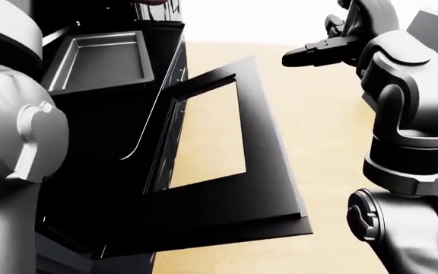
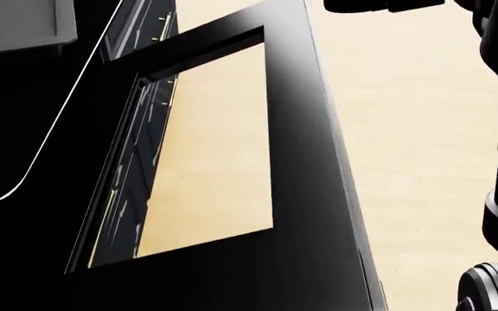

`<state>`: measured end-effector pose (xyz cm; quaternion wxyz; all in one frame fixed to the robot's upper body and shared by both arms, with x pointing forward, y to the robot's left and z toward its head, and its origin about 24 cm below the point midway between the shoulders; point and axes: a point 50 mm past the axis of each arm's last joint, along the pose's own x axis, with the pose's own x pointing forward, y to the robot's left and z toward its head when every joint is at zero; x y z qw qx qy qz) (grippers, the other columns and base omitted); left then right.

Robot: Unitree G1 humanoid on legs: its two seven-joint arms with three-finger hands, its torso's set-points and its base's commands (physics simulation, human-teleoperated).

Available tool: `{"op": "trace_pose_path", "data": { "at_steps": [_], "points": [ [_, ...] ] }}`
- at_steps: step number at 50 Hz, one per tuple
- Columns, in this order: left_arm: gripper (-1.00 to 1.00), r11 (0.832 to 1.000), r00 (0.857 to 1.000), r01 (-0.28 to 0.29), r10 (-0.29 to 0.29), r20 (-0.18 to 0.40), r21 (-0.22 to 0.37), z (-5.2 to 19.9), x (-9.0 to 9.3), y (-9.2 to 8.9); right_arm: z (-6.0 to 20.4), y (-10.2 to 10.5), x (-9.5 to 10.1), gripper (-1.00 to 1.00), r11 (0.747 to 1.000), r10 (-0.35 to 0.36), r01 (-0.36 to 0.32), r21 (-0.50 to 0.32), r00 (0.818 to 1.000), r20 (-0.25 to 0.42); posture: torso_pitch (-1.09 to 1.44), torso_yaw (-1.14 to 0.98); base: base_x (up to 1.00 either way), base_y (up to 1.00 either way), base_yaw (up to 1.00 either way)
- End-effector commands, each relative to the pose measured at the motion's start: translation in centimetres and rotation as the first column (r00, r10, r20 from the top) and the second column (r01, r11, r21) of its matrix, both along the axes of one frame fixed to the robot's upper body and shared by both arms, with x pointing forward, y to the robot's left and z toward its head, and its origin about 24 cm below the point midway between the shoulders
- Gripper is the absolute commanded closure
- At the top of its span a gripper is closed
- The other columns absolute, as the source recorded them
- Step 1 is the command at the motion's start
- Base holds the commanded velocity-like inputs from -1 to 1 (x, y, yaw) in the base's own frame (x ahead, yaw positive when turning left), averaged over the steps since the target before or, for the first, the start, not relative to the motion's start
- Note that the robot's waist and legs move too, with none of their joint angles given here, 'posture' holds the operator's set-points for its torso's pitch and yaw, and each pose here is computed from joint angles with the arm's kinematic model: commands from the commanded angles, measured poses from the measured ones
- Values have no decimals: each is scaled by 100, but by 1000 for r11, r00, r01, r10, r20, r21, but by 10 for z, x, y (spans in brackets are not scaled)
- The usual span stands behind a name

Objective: Place the eggplant on the top rack of the oven.

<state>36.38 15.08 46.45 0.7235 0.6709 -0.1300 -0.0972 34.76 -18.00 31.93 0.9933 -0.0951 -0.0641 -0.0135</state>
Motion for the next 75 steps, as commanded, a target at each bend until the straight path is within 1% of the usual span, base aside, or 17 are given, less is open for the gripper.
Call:
{"op": "trace_pose_path", "data": {
  "at_steps": [1, 9, 10, 11, 15, 20, 26, 33, 43, 48, 50, 51, 54, 58, 65, 71, 75],
  "points": [
    [100, 1000, 997, 5, -4, 73, -11, 18, -11, -1, 18, 1, -6, -100, 1000, 9, -8, -7, 997, 82, 0, 0, 0, 0, 0],
    [100, 999, 998, -36, 36, 60, -1, 17, -12, 13, 15, 4, -4, -100, 1000, 12, -12, -5, 997, 80, 0, 0, 0, 0, 0],
    [100, 996, 994, -92, 92, 67, -3, 20, -15, 25, 12, 1, -4, -100, 1000, 9, -9, -4, 997, 75, 0, 0, 0, 0, 0],
    [100, 992, 990, -128, 128, 65, 4, 20, -14, 29, 12, 1, -4, -100, 1000, 10, -10, -4, 997, 76, 0, 0, 0, 0, 0],
    [100, 988, 986, -157, 156, 55, 6, 18, -14, 36, 13, 0, -2, -100, 1000, 12, -11, -6, 997, 76, 0, 0, 0, 0, 0],
    [100, 986, 985, -169, 169, 35, 7, 13, -11, 39, 12, 1, -2, -100, 1000, 13, -12, -3, 997, 75, 0, 0, 0, 0, 0],
    [100, 982, 982, -188, 188, -5, -16, 0, -3, 45, 11, -2, -3, -100, 1000, 6, -6, 0, 997, 75, 0, 0, 0, 0, 0],
    [100, 979, 979, -202, 202, -23, -18, -8, 1, 49, 11, -2, -2, -100, 1000, 5, -5, -1, 997, 75, 0, 0, 0, 0, 0],
    [100, 967, 964, -255, 253, -76, -12, -21, 6, 61, 12, -2, -1, -100, 1000, 7, -6, -3, 997, 75, 0, 0, 0, 0, 0],
    [100, 965, 961, -261, 258, -100, -19, -30, 11, 64, 11, -1, -1, -100, 1000, 8, -7, -2, 997, 74, 0, 0, 0, 0, 0],
    [100, 964, 959, -266, 262, -105, -28, -35, 13, 66, 9, -2, -2, -100, 1000, 6, -6, -1, 997, 72, 0, 0, 0, 0, 0],
    [100, 964, 961, -260, 254, -111, -47, -35, 13, 65, 10, -3, -3, -100, 1000, 5, -5, 0, 997, 74, 0, 0, 0, 0, 0],
    [100, 962, 958, -269, 263, -111, -48, -41, 16, 67, 14, -7, -4, -100, 1000, -1, 1, 0, 997, 79, 0, 0, 0, 0, 0],
    [100, 960, 956, -276, 269, -121, -50, -50, 21, 67, 5, -8, -4, -100, 1000, -6, 5, 8, 997, 73, 0, 0, 0, 0, 0],
    [100, 955, 950, -290, 280, -135, -56, -61, 26, 70, 2, -9, -4, -100, 1000, -9, 8, 12, 998, 69, 0, 0, 0, 0, 0],
    [100, 952, 949, -297, 286, -133, -72, -67, 28, 72, 4, -10, -3, -100, 1000, -10, 9, 9, 997, 71, 0, 0, 0, 0, 0],
    [100, 949, 945, -308, 297, -133, -70, -70, 29, 74, 2, -9, -4, -100, 1000, -9, 8, 11, 998, 68, 0, 0, 0, 0, 0]
  ]
}}
